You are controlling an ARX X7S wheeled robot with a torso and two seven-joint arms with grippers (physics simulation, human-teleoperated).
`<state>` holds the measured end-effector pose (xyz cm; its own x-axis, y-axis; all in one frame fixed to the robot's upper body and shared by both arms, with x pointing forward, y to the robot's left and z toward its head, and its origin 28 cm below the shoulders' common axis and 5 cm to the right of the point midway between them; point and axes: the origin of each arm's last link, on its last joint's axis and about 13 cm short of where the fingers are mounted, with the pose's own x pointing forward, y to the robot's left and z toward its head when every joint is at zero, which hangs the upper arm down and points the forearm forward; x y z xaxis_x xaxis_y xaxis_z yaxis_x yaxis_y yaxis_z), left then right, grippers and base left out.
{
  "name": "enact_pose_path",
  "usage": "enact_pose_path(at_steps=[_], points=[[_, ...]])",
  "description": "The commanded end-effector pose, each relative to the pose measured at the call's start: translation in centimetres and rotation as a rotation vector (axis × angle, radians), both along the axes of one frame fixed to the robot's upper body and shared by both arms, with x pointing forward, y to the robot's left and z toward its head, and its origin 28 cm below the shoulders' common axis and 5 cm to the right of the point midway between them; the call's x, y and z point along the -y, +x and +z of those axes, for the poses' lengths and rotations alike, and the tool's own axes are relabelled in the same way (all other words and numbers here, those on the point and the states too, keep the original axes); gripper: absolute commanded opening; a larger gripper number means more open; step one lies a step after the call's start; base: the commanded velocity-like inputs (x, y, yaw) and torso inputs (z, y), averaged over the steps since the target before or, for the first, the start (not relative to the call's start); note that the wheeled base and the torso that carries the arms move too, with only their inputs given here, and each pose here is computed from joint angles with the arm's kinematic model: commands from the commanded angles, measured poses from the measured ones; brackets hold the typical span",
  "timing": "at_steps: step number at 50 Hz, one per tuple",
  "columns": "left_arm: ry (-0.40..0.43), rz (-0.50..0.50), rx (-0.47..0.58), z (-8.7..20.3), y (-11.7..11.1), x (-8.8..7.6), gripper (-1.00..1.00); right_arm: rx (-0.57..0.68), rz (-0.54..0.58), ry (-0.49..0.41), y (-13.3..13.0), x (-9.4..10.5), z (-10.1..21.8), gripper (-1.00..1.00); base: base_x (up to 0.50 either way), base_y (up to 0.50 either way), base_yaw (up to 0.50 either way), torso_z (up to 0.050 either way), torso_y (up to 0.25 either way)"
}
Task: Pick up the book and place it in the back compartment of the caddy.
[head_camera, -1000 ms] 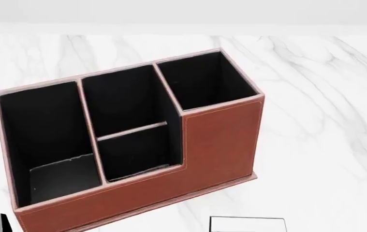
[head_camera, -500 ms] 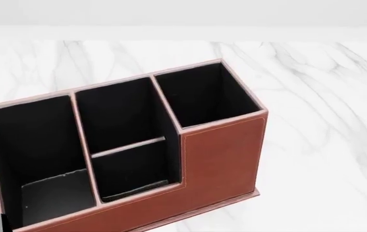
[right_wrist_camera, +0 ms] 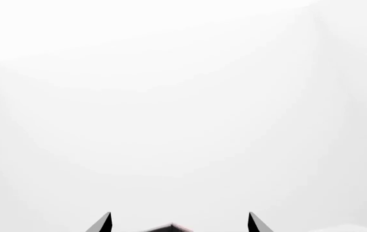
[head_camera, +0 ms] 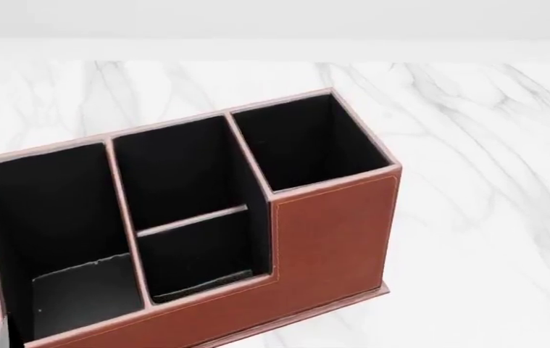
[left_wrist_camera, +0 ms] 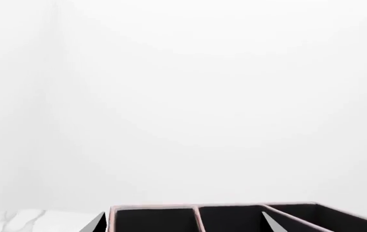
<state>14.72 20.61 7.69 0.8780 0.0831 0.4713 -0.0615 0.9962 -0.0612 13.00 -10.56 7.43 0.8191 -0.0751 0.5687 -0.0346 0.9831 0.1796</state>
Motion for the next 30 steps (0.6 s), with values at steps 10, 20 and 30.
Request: enact_pose_path(at_steps=[10,20,30], points=[[0.087,-0.205,-0.153,2.5,4.0,-2.4,1.0,-0.013,0.025,-0.024,0.2,-0.3,-0.4,1.0,0.0,0.0,0.0,0.0,0.0],[0.116,-0.162,-0.247,3.5,7.9,-4.3,1.0,-0.018,0.023,-0.025,0.4,-0.2,-0.5,1.0,0.0,0.0,0.0,0.0,0.0],[0.2,-0.214,-0.28,5.1,9.9,-4.7,1.0,-0.012,0.018,-0.014,0.3,-0.1,-0.4,1.0,0.0,0.0,0.0,0.0,0.0]])
